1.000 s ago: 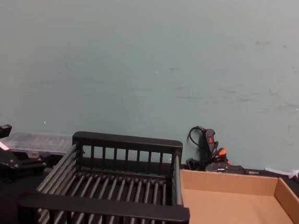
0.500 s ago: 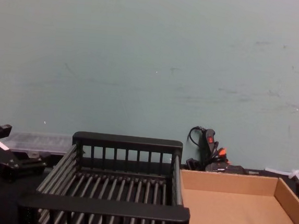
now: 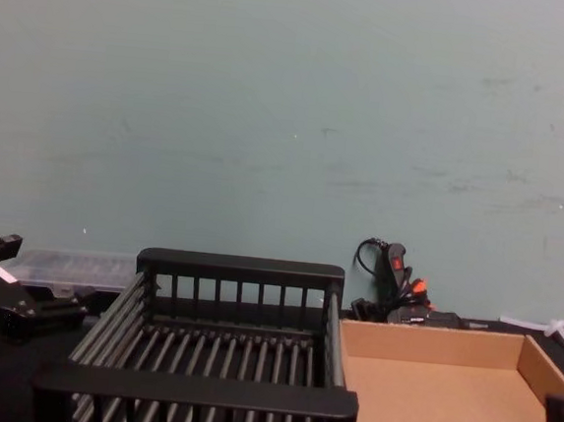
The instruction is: Pick up the white tape and place it into the black box , Pick up the silver tape and place it into the brown box.
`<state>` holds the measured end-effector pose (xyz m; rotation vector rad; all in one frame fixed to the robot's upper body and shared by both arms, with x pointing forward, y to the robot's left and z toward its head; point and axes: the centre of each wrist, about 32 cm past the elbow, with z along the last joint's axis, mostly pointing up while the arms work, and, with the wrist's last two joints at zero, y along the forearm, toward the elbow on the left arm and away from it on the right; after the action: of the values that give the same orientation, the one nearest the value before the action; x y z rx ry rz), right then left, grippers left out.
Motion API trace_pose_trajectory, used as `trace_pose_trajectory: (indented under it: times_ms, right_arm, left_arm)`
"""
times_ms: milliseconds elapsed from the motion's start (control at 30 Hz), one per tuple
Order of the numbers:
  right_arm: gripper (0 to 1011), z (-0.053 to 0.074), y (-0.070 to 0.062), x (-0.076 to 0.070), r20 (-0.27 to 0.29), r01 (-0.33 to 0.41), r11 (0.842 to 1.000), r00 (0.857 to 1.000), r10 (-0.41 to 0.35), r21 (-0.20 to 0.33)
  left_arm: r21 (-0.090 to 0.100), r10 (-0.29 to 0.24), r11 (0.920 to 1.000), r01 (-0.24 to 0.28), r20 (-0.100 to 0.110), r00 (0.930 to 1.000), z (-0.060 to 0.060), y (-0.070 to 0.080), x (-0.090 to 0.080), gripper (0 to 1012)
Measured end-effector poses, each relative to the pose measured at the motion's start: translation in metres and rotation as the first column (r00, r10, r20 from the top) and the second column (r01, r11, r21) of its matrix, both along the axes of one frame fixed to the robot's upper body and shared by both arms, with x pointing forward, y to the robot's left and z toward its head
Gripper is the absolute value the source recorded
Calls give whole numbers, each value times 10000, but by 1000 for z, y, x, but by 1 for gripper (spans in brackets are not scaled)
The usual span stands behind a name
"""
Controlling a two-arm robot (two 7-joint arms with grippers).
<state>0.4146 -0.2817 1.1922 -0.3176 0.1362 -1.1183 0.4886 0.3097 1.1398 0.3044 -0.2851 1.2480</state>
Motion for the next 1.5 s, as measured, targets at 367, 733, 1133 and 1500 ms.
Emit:
trace_pose_trajectory:
  times_ms: [367, 733, 1133, 1500]
  right_arm:
    - [1002, -1, 5, -14, -1036, -242, 9996, 9943, 253, 115]
    - [1002, -11, 9, -19, -1787, -401, 9991, 9832, 373, -120]
    - [1002, -16, 11, -14, -2161, -556, 9975, 9753, 451, -426]
    - [1002, -20, 12, -10, -2348, -554, 9973, 9711, 428, -472]
  left_arm:
    - [0, 0, 10000, 0, 0, 10000, 0, 0, 0, 1001]
    - [0, 0, 10000, 0, 0, 10000, 0, 0, 0, 1001]
    - [0, 0, 10000, 0, 0, 10000, 0, 0, 0, 1001]
    - [1, 0, 10000, 0, 0, 10000, 0, 0, 0, 1001]
